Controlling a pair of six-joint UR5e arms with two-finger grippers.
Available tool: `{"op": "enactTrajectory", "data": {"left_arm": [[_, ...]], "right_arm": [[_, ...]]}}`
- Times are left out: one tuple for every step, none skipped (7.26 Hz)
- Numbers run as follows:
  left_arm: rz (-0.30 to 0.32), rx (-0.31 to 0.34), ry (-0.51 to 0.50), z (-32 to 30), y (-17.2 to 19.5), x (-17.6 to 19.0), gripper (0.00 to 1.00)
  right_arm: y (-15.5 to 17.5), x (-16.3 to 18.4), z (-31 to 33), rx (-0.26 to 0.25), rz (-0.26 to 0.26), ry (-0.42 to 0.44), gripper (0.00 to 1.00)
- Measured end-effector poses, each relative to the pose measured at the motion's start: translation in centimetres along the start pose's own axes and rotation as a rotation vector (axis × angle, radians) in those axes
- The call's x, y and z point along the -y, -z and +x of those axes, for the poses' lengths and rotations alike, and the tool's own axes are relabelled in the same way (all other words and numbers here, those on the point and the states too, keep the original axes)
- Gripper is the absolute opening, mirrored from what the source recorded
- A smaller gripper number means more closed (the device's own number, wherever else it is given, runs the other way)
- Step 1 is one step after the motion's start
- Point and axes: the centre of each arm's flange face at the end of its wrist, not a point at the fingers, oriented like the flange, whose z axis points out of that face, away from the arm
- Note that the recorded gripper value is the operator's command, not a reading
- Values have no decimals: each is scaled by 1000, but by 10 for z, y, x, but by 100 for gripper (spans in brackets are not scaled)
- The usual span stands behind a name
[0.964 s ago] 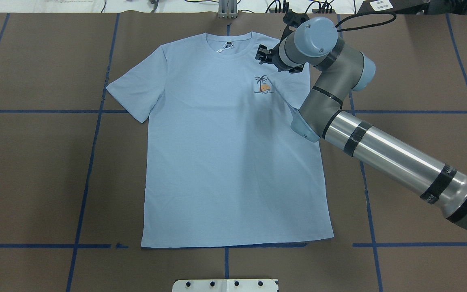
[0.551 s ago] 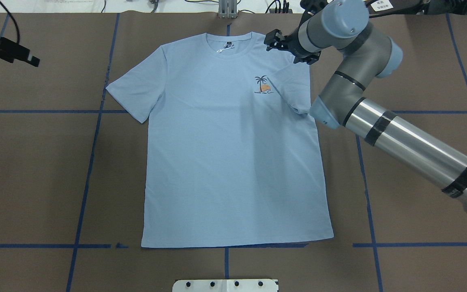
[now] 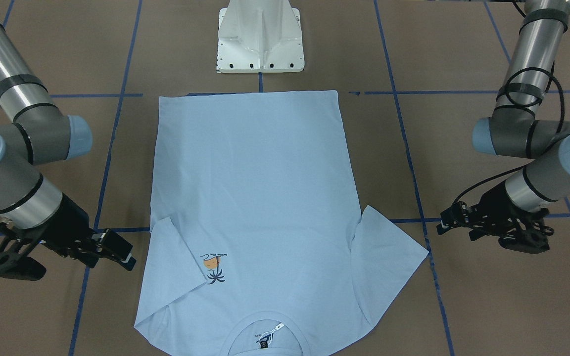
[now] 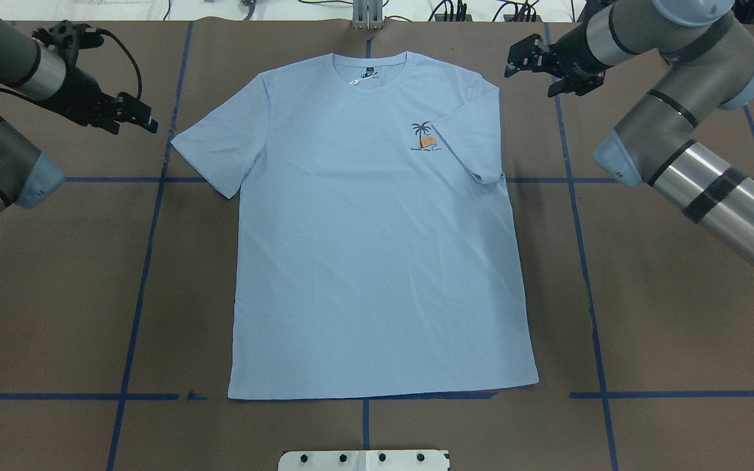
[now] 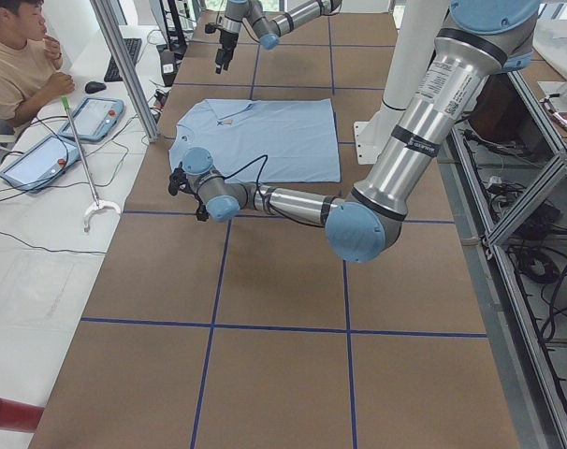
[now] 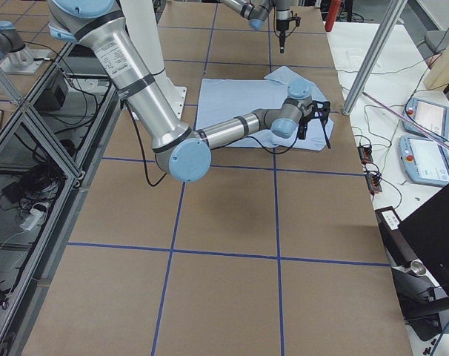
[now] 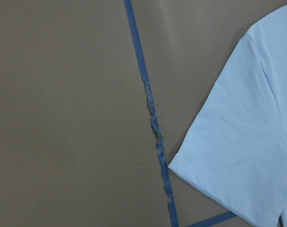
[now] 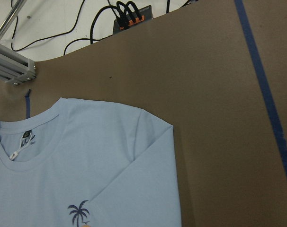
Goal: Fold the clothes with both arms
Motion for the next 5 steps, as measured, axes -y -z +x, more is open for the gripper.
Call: {"op": "enactTrajectory", "data": {"left_arm": [[5, 9, 17, 9, -17, 2, 77], [3, 18, 21, 16, -31, 2, 76], [5, 30, 21, 21, -41, 2, 76], [10, 40, 18, 26, -48, 4, 75], [12, 45, 14, 30, -53, 4, 75]], "right_arm": [[11, -6, 23, -5, -2, 7, 100], [20, -12, 42, -11, 1, 7, 100], [23, -15, 54, -20, 4, 6, 100], [23, -16, 62, -28, 4, 2, 100], [23, -18, 67, -33, 3, -1, 100]]}}
